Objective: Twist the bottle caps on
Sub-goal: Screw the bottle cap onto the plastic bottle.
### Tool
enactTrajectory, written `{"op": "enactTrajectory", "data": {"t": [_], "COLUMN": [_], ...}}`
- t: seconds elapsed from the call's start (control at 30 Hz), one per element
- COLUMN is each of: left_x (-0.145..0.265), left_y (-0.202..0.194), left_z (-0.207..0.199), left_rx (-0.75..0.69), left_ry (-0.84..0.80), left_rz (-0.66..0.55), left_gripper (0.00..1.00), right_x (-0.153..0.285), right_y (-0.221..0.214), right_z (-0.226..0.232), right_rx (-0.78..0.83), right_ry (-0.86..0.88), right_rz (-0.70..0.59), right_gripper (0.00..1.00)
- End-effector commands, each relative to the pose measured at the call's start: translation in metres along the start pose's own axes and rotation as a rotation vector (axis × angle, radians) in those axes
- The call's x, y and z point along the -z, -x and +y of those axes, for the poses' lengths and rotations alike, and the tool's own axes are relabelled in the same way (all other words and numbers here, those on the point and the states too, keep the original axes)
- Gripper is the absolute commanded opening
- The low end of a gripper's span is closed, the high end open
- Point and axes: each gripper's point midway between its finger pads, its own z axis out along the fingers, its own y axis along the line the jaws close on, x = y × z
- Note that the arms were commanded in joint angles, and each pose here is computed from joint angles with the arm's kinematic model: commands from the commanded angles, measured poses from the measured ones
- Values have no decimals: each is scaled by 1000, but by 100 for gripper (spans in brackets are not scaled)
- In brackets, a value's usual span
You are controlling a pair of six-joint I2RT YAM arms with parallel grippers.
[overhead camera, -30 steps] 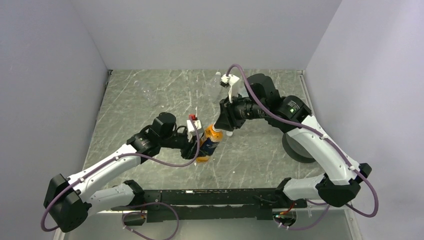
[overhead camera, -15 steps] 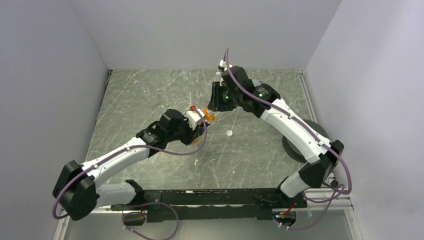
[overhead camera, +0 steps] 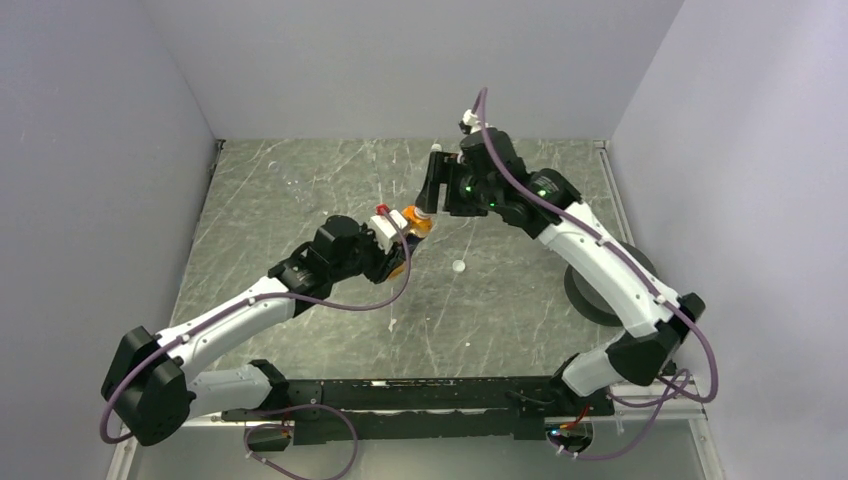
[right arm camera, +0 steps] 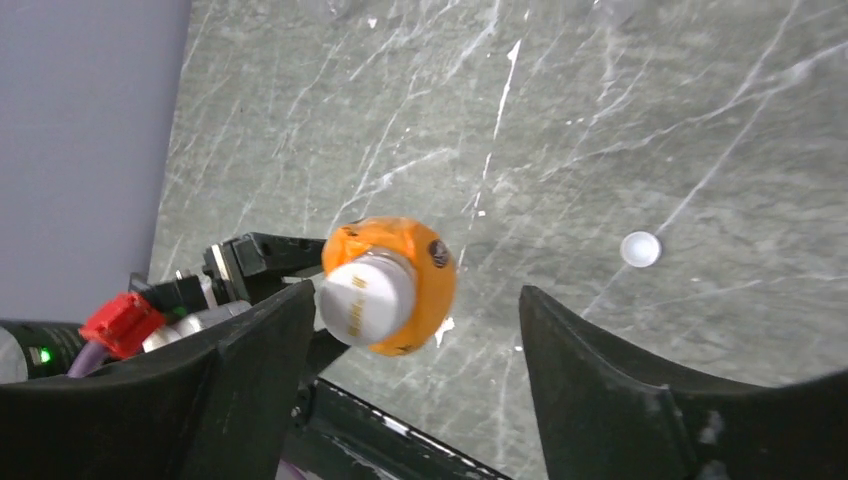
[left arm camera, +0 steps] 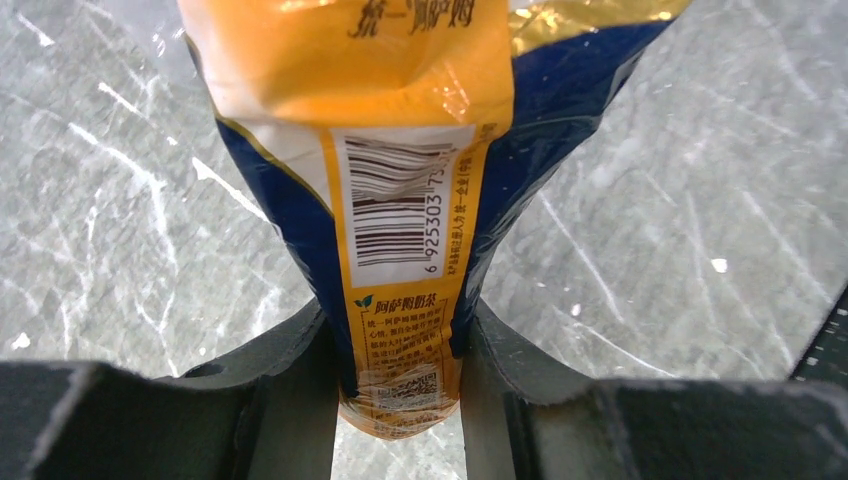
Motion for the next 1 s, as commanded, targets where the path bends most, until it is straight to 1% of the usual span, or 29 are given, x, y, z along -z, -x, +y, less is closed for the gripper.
{"op": "enactTrajectory", "data": {"t": [0.0,0.07,0.17,0.2,0.23,0.3,0.43,0.63,0.83,0.97], "left_x": [15,23,40,46,55,67,87,95,96,96], "left_y": [18,16,17,19,21,23,27,28,29,29], "left_z": [-23,-36,-61,-67,-77,-88,-105,-116,-116,-117], "left_rx": [14,11,-1,-6,-16,-25,-40,-35,-38,-34], "left_ry": [-122,-208,-387,-436,-509,-598,-723,-807,-805,-810], "left_rz": [-70,-59,-62,-64,-70,-67,-90,-98,-105,-108], "left_gripper": [0,0,0,0,0,0,0,0,0,0], "right_x": [63,79,94,99,103,115,134,133,132,127], "right_y": [39,41,25,17,9,-10,-34,-46,-52,-57], "right_z": [5,10,28,33,37,43,51,59,69,71], "right_rx": [52,126,274,341,382,459,538,557,557,558], "right_ry": [60,114,273,326,368,467,603,692,763,765], "right_rz": [-161,-178,-137,-112,-83,-31,20,75,120,152], "right_gripper": [82,88,89,89,88,87,84,76,67,62]}}
